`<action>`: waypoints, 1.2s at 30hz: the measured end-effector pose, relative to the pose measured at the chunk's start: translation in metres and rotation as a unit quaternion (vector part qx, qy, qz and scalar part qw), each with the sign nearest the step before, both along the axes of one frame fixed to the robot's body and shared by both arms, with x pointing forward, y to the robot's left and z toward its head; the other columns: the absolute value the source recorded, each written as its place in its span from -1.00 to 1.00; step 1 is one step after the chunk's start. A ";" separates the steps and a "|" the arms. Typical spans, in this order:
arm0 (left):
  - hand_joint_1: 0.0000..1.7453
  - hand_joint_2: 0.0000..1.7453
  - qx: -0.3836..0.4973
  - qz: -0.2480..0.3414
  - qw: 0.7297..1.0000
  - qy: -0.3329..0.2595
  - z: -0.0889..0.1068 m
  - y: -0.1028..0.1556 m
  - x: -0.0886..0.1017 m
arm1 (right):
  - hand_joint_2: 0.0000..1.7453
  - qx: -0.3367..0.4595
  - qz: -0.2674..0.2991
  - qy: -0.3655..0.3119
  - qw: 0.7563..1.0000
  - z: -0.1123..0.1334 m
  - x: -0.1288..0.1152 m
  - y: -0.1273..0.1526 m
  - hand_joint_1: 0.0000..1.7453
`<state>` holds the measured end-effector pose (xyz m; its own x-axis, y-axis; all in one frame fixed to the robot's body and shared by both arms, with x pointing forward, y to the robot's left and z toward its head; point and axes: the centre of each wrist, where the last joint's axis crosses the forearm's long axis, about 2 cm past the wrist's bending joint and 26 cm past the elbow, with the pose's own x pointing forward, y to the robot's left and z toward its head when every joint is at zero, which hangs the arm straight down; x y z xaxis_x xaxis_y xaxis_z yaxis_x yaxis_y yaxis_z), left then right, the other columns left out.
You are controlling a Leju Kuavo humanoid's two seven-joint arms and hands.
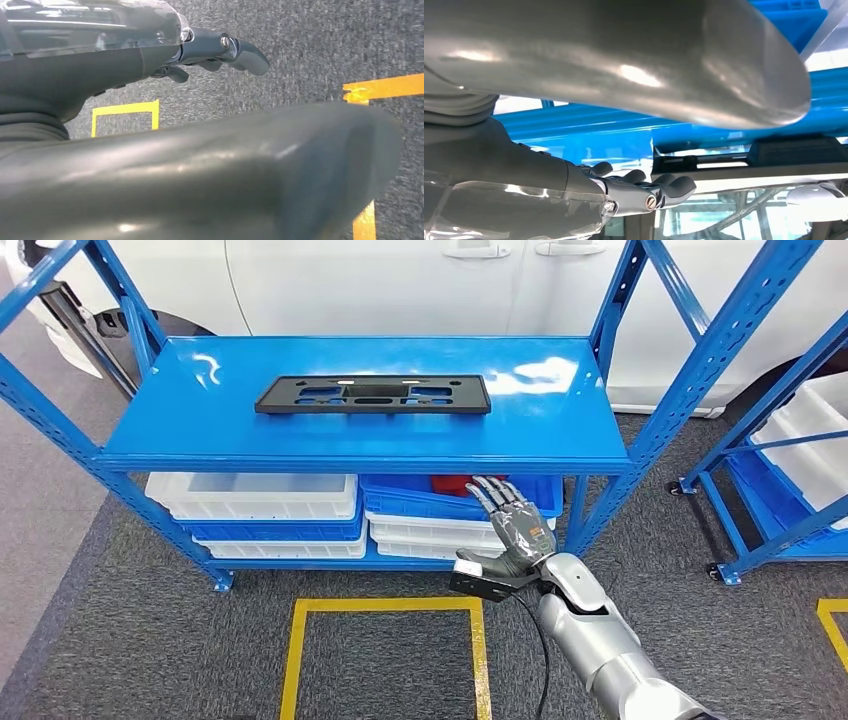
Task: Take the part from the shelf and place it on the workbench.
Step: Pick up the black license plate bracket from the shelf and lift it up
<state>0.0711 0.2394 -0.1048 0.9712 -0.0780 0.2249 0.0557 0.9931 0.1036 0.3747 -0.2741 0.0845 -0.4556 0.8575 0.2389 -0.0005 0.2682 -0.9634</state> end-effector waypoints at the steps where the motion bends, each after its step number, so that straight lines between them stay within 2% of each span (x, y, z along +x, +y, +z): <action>1: -1.00 -1.00 0.000 -0.001 1.000 -0.001 0.000 0.000 0.000 | -1.00 0.000 0.001 0.000 1.000 0.000 0.000 0.000 -1.00; 19: -1.00 -1.00 0.004 -0.001 1.000 -0.001 0.000 0.002 -0.001 | -1.00 -0.008 0.016 -0.012 1.000 0.009 0.007 0.004 -1.00; 27: -1.00 -1.00 -0.002 -0.003 1.000 -0.006 0.000 0.001 0.000 | -1.00 -0.024 0.044 -0.034 0.998 0.029 0.017 0.010 -1.00; 36: -1.00 -1.00 -0.001 -0.006 1.000 -0.008 0.000 0.001 0.004 | -1.00 -0.023 0.088 -0.069 0.993 0.058 0.020 0.031 -1.00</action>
